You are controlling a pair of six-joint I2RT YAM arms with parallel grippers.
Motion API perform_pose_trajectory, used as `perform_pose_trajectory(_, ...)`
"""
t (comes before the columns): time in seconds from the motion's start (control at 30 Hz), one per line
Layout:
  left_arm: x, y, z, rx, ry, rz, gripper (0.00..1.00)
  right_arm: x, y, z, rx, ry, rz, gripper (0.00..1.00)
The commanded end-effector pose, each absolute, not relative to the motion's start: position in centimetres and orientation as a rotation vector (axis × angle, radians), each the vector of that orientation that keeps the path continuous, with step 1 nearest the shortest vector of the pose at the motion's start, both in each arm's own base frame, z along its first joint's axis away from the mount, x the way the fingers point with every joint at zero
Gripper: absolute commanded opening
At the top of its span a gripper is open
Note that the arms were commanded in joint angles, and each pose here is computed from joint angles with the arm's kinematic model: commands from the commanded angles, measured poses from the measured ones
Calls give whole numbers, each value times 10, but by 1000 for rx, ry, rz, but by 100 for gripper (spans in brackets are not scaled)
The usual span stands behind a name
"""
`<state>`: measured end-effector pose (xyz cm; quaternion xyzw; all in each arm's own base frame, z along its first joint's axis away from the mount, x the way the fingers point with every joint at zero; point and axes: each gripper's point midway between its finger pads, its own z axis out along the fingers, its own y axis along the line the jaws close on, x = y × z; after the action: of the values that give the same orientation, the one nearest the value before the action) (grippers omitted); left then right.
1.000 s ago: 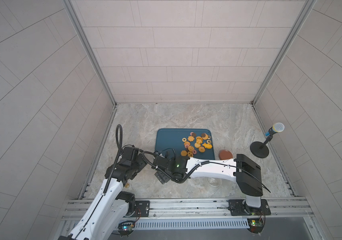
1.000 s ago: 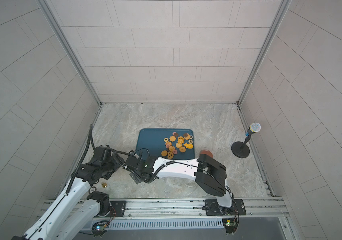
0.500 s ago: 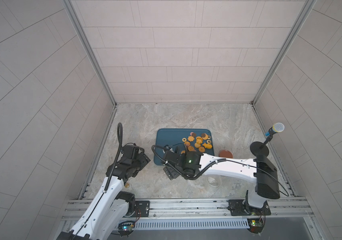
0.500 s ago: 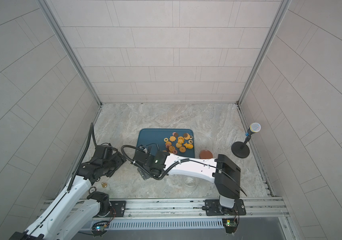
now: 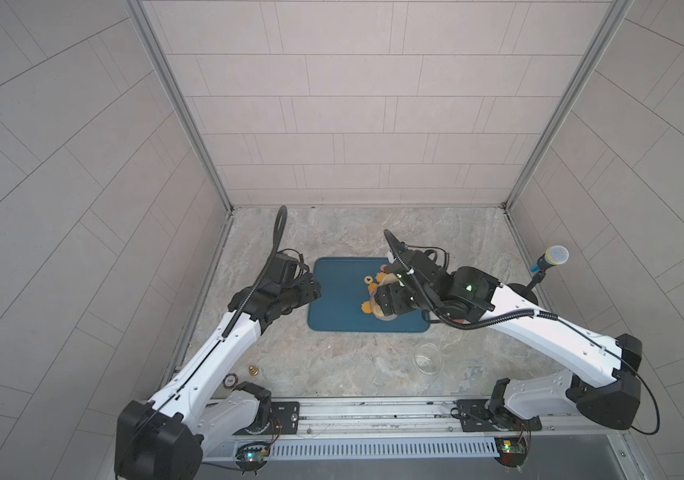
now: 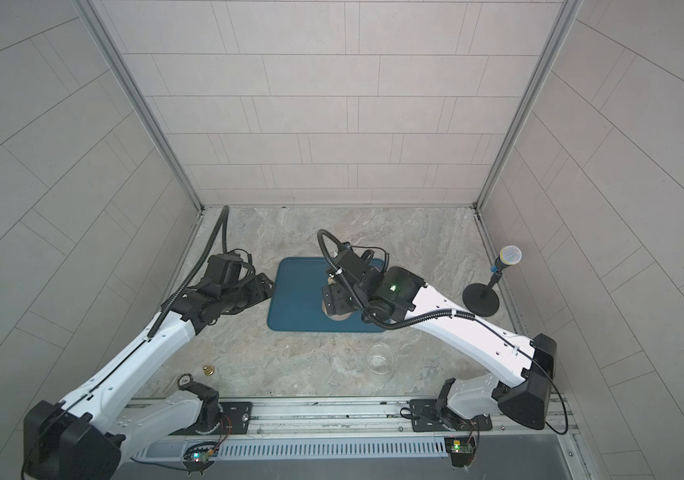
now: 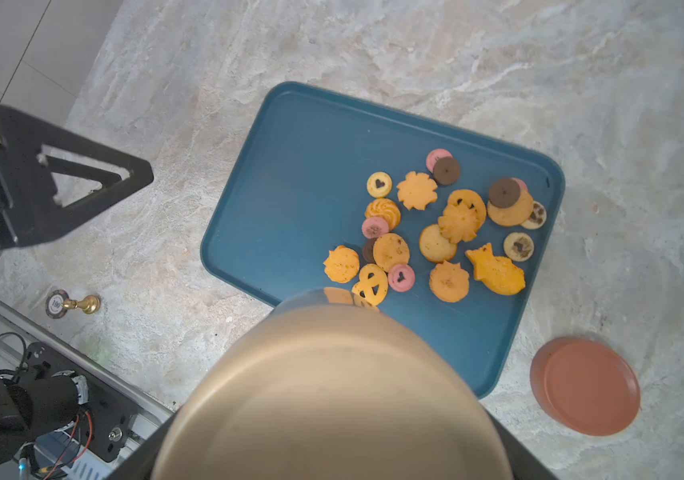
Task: Pour the cookies out of the jar
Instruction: Pick up the jar from the center of the board.
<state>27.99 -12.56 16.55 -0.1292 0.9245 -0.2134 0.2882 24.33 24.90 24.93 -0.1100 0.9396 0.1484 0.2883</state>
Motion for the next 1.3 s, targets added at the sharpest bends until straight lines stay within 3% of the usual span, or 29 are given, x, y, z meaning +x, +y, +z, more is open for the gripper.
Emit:
perform_pose_trajectory(0.0, 286, -135, 185, -189, 2383, -582, 75, 252, 240, 276, -211, 2483, 523, 0)
perform_pose_trajectory(0.33, 280, -170, 228, 101, 2220, -764, 79, 258, 240, 291, -125, 2514, 647, 0)
perform_pose_trajectory(0.57, 239, -215, 246, 498, 2087, -742, 84, 244, 235, 293, -161, 2558, 657, 0)
perform_pose_trajectory(0.67, 231, -219, 241, 553, 2056, -692, 84, 241, 237, 297, -193, 2553, 672, 0)
perform_pose_trajectory(0.9, 209, -209, 261, 700, 1880, -657, 100, 246, 249, 311, -236, 2520, 726, 0)
perform_pose_trajectory(1.27, 177, -232, 264, 824, 1606, -880, 100, 241, 282, 306, -296, 2517, 924, 0)
